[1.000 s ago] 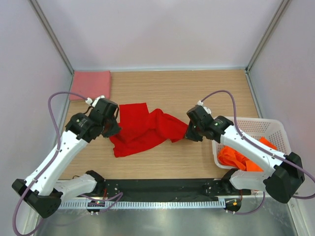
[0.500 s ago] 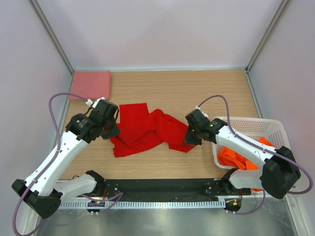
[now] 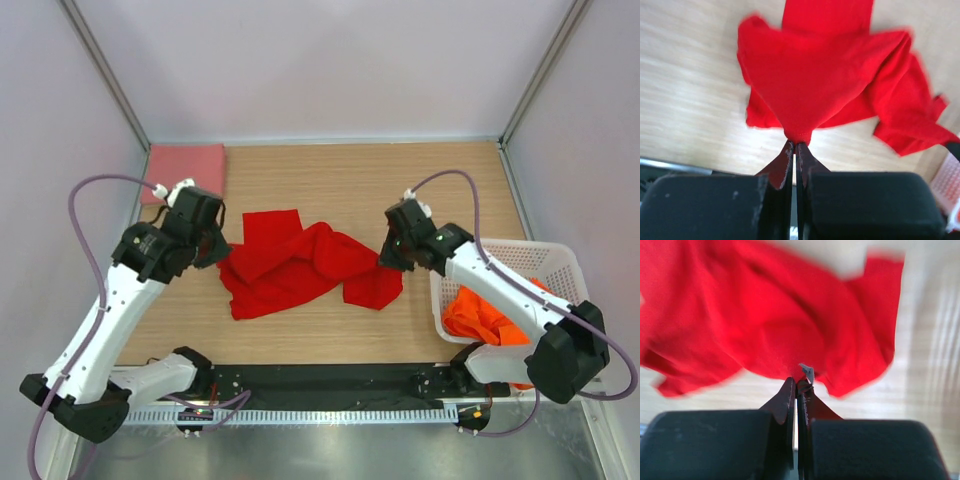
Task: Fold and stack the t-shirts
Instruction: Flatten the tshirt out
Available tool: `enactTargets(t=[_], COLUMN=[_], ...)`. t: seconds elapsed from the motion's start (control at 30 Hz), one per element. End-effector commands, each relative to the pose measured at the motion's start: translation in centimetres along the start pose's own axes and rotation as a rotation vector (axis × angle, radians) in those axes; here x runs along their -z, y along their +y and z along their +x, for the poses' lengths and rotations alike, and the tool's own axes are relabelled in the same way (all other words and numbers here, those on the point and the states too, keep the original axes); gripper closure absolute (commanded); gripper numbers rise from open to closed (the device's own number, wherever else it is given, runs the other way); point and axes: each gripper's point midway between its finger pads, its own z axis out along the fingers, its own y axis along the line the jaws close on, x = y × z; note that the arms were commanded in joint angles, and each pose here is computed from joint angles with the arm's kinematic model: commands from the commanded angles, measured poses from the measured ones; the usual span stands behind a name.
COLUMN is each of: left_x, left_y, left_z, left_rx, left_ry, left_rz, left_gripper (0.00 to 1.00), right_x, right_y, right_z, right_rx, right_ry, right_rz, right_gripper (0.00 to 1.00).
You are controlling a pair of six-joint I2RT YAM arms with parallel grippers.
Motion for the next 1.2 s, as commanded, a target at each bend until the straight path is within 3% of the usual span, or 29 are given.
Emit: enactTargets(t=[0.0,0.23,0.37,0.47,0.53,0.63,0.67,0.7,0.73,0.77,0.83,1.0,1.17], left_x=[2.2,3.2,5.0,5.8,8.6,9.3,10.9,11.7,12.4,14.5,16.7,20.6,20.4], left_y=[-0.7,-3.0,-5.4,-5.5,-6.9,-7.8,-8.5,-8.5,-8.9,-7.6,-7.1,-5.6,-6.5], left_z=[-6.2,-18.6,-27.2,-31.4,-34.6,-38.3,-40.0,-41.0,-41.5,-43.5,-44.7,-45.5,-43.9], left_rx=[0.023,0.118,0.088,0.098,0.11,0.113,0.103,0.102,0.098,0.112,0.133,0.206,0.189], left_ry=[-0.185,-0.419,-0.679,-0.795,-0.909,-0.983,-1.032,-1.061,-1.08,-1.15,-1.212,-1.279,-1.206], left_rz=[0.009,0.089,0.215,0.245,0.333,0.384,0.417,0.424,0.439,0.443,0.477,0.619,0.684], left_gripper=[1.0,1.0,1.0,1.0,1.0,1.0,1.0,1.0,1.0,1.0,1.0,1.0,1.0], right_x=[3.9,8.0,10.2,12.1,14.6,14.7,17.3,16.4,19.3,18.9,22.9,27.5,24.7], right_y=[2.5,4.6,7.6,10.0,11.2,12.1,12.8,13.1,13.8,13.7,14.4,13.5,12.5], right_z=[-8.8,-20.3,-27.2,-31.4,-34.5,-37.4,-38.7,-39.6,-40.6,-41.5,-42.8,-44.0,-41.3], right_rx=[-0.02,-0.082,-0.043,-0.001,0.02,0.029,0.036,0.044,0.047,0.059,0.065,0.033,0.051], right_ry=[-0.25,-0.478,-0.633,-0.749,-0.844,-0.891,-0.949,-0.947,-1.004,-1.014,-1.094,-1.174,-1.03], right_rz=[-0.064,-0.12,-0.204,-0.257,-0.292,-0.306,-0.335,-0.33,-0.356,-0.342,-0.395,-0.467,-0.461], right_gripper=[0.99,0.99,0.98,0.98,0.98,0.99,0.99,0.98,0.98,0.98,0.98,0.98,0.98])
